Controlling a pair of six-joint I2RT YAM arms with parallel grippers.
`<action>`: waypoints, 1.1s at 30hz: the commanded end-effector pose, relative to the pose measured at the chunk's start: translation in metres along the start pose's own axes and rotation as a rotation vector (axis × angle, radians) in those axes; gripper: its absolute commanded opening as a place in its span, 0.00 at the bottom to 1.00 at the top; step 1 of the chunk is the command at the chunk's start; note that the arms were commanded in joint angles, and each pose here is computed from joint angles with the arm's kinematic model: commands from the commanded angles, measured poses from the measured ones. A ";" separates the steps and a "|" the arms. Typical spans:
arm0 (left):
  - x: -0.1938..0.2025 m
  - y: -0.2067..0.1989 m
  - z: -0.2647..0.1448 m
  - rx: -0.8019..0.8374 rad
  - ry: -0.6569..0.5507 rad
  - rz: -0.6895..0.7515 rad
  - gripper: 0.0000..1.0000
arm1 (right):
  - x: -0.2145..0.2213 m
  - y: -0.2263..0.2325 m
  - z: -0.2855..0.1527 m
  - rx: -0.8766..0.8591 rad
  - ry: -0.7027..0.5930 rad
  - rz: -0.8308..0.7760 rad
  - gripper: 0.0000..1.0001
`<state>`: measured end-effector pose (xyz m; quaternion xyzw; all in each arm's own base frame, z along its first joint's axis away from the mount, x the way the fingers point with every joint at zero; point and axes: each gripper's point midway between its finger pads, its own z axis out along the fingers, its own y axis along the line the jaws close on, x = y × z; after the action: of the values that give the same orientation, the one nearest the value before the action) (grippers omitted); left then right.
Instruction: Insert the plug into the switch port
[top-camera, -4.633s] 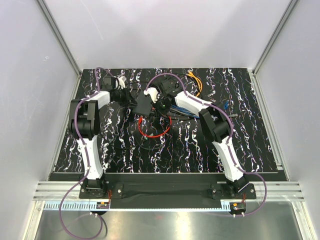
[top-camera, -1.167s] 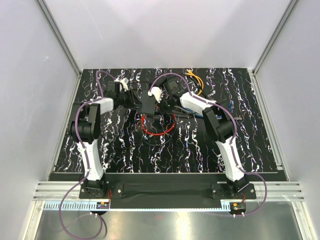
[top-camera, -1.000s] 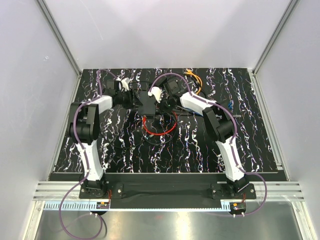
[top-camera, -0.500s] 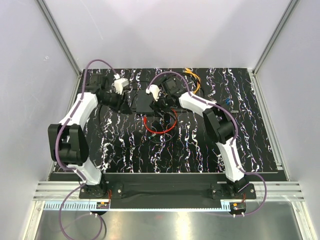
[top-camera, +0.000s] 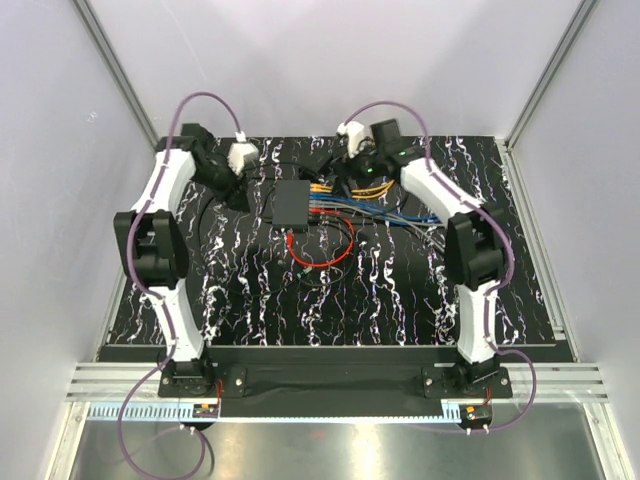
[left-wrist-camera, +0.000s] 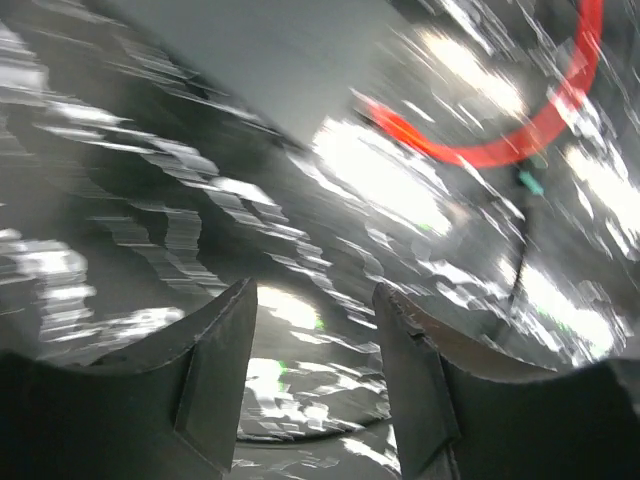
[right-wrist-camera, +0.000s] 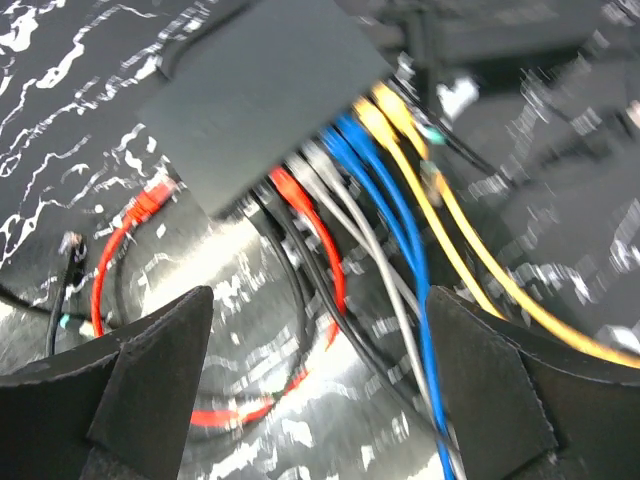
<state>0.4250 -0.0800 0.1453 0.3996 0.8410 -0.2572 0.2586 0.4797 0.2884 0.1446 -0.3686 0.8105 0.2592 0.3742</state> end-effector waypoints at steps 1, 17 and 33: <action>0.029 -0.079 0.004 0.192 0.104 0.171 0.54 | -0.012 0.014 -0.040 -0.022 -0.008 0.038 0.92; 0.135 -0.176 0.073 0.182 0.487 0.440 0.51 | 0.025 0.021 -0.099 -0.021 0.020 0.224 0.91; 0.177 -0.153 0.101 0.049 0.723 0.518 0.26 | 0.028 0.014 -0.115 -0.008 0.008 0.259 0.90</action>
<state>0.2406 -0.1511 0.0121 0.6569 0.7487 -0.0812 0.0366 0.4144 0.2044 0.1634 -0.2608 0.8656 0.2943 0.3099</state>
